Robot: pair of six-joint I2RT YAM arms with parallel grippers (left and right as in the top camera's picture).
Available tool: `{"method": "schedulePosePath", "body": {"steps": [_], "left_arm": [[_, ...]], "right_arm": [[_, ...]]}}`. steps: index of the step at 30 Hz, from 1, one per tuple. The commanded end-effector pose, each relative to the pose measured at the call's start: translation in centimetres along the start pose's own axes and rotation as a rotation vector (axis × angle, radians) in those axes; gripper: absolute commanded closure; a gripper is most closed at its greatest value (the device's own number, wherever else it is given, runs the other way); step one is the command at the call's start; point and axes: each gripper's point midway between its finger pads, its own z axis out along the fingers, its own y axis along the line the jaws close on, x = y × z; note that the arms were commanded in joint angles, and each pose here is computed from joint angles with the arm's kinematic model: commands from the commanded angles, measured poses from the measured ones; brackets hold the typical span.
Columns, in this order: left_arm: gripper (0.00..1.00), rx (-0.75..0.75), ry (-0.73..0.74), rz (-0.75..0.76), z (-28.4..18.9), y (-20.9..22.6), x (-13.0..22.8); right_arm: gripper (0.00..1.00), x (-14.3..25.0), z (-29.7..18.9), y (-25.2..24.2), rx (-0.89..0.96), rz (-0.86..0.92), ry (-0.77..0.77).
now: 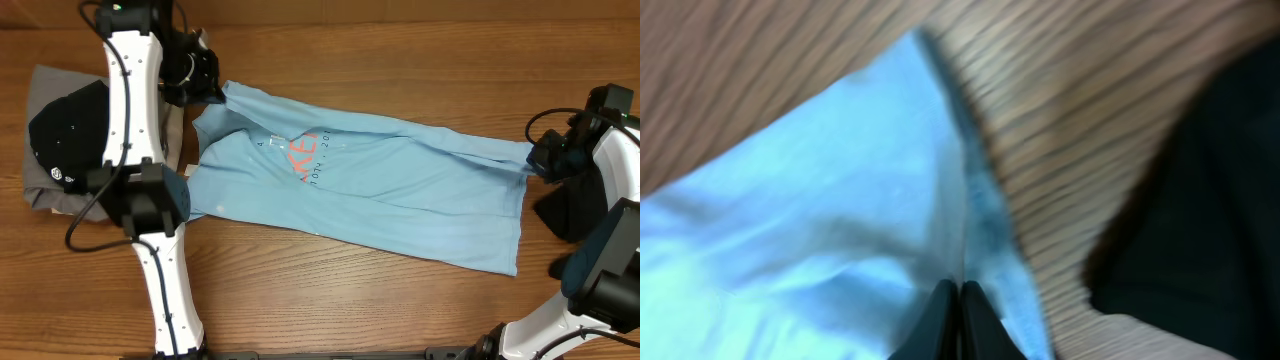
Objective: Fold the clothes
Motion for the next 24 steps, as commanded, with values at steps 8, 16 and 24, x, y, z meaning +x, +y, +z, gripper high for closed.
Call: {"method": "schedulePosePath", "body": {"steps": [8,16,24], "left_arm": [[0.96,-0.176,0.029,0.022,-3.4,2.2,4.4],[0.96,-0.282,0.159,-0.011,-0.6,5.3,6.6],[0.95,-0.302,0.162,-0.011,0.1,6.0,6.6]], "right_arm": [[0.96,1.1,-4.2,0.8,-0.055,-0.053,-0.015],[0.95,2.9,-4.4,-1.0,0.036,-0.012,0.052],[0.94,4.8,-4.7,-2.9,0.136,-0.005,0.121]]}}
